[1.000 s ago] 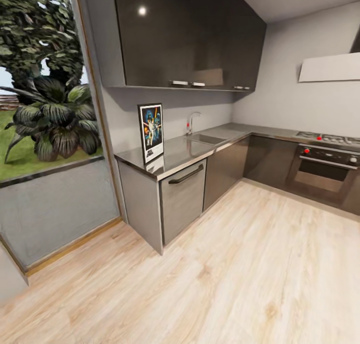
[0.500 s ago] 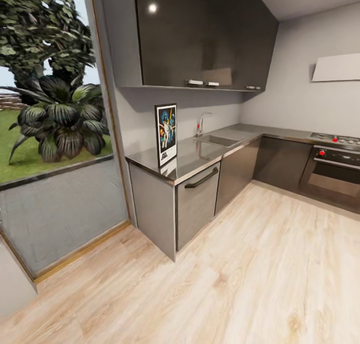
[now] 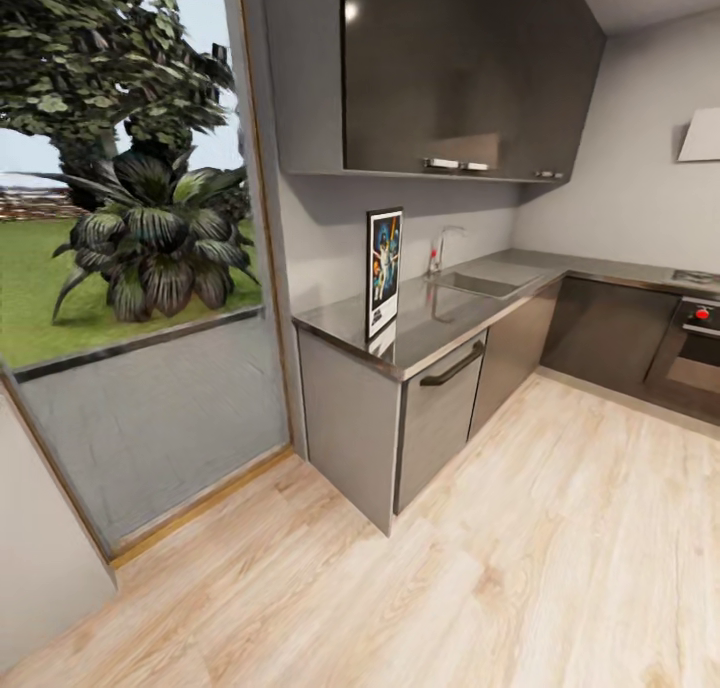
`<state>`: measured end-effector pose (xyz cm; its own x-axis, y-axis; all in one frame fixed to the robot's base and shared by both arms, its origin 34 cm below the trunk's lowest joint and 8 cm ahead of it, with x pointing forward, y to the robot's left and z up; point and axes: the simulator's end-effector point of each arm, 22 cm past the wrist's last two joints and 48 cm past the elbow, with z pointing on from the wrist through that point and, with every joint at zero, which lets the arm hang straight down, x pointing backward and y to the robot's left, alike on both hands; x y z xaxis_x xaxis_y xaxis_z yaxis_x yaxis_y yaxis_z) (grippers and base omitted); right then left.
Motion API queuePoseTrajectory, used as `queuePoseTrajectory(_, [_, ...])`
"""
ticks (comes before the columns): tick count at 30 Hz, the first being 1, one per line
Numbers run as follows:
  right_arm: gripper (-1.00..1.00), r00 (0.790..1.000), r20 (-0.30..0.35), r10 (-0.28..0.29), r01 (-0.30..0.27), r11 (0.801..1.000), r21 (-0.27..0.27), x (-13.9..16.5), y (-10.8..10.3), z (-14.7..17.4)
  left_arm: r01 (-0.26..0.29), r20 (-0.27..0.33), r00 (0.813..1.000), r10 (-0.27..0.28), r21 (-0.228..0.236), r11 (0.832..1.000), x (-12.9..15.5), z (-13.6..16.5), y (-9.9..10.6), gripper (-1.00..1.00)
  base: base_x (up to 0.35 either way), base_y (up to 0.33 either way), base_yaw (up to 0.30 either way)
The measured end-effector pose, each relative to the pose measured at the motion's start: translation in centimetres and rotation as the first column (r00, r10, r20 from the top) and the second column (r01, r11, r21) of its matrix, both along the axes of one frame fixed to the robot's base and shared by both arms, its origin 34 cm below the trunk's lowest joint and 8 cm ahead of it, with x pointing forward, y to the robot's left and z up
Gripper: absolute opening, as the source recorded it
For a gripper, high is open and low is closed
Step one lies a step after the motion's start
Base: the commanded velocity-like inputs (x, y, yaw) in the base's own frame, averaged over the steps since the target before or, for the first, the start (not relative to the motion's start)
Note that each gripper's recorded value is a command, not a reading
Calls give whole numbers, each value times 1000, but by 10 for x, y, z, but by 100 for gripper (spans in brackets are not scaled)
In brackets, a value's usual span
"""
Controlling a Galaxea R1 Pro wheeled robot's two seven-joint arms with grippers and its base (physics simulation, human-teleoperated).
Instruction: Pick up the poster from the kitchen countertop and hang it on one of the wall nails in the kitchen.
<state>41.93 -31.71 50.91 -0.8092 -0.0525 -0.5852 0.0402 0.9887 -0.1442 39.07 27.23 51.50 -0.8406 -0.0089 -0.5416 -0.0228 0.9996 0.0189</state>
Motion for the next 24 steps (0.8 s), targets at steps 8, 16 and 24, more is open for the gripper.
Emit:
queuePoseTrajectory(8, [100,848,527,-53,23,998,64,220,63,247,2,0,1000,-2,-1,1000,0,0,-1,100,266,223,1])
queuePoseTrajectory(16, [100,778,623,-74,88,996,8,281,69,348,2,0,1000,-2,-1,1000,0,0,-1,100,330,59,0])
queuePoseTrajectory(24, [100,710,697,-104,174,984,-29,303,66,405,1,1,1000,-1,-1,1000,0,0,0,100,337,8,0])
